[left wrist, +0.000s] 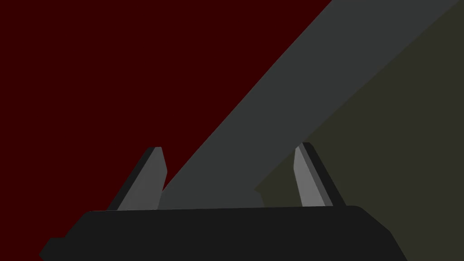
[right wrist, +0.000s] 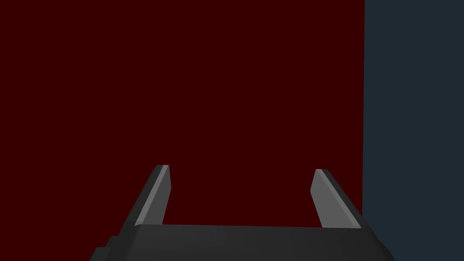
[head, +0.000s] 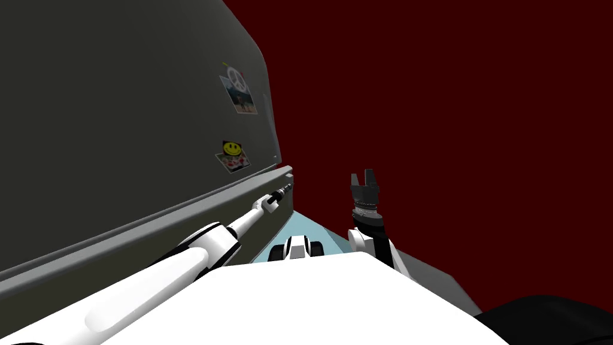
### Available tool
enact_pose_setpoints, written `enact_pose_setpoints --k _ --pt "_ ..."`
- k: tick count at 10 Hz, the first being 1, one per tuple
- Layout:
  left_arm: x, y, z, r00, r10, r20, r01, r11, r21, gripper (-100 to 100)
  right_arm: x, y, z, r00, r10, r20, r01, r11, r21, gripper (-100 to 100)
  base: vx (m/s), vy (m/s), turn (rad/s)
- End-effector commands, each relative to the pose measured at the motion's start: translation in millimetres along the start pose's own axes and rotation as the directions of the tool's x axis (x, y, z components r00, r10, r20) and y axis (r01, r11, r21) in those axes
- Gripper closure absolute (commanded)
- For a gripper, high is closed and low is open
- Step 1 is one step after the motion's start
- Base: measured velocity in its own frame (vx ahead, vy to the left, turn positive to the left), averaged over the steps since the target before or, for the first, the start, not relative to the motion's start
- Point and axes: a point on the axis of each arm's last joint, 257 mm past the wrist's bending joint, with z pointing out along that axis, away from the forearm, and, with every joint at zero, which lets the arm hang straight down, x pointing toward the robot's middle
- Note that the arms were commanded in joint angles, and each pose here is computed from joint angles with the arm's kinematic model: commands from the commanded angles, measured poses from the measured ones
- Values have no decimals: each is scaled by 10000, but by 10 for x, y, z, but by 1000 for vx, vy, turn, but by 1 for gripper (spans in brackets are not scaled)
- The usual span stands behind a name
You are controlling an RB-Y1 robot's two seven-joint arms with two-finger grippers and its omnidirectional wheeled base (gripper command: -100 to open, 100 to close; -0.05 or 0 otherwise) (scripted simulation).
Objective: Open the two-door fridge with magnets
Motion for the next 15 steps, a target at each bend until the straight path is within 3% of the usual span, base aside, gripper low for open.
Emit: enact_pose_setpoints --k 1,3,4,5,6,7,9,10,15 --pt "198 -266 57 9988 249 -426 -228 9986 478 100 0 0 0 10000 0 0 0 10000 1 0 -233 10 -108" --pt "366 -490 93 9966 360 -746 -295 9958 867 100 0 0 0 10000 0 0 0 10000 0 0 -244 28 -128" --pt "342 -424 49 9977 179 -653 -130 9971 750 100 0 0 0 10000 0 0 0 10000 0 0 -123 12 -78" --pt "819 -641 -27 9919 322 -1231 -203 9951 966 100 0 0 -1 10000 -1 0 1 10000 2 0 -38 52 21" --pt "813 -660 -25 9921 321 -1216 -199 9948 1003 100 -1 -1 -1 10000 -3 -1 3 10000 3 0 -36 60 -36" --pt "1190 -895 -111 9853 508 -1633 -300 9914 1275 100 -1 0 -1 10000 -3 -1 3 10000 3 0 -18 103 24" --pt "1190 -895 -111 9853 508 -1633 -300 9914 1275 100 -1 -1 -1 10000 -4 -1 4 10000 4 0 -12 59 -4" --pt "1498 -1188 -188 9782 740 -1941 -418 9855 1646 100 -1 0 -1 10000 -3 0 3 10000 4 0 -25 -3 -7" --pt "1536 -1153 -215 9776 680 -1992 -366 9869 1574 100 -1 0 -1 10000 -2 0 2 10000 3 0 -12 -3 -1"
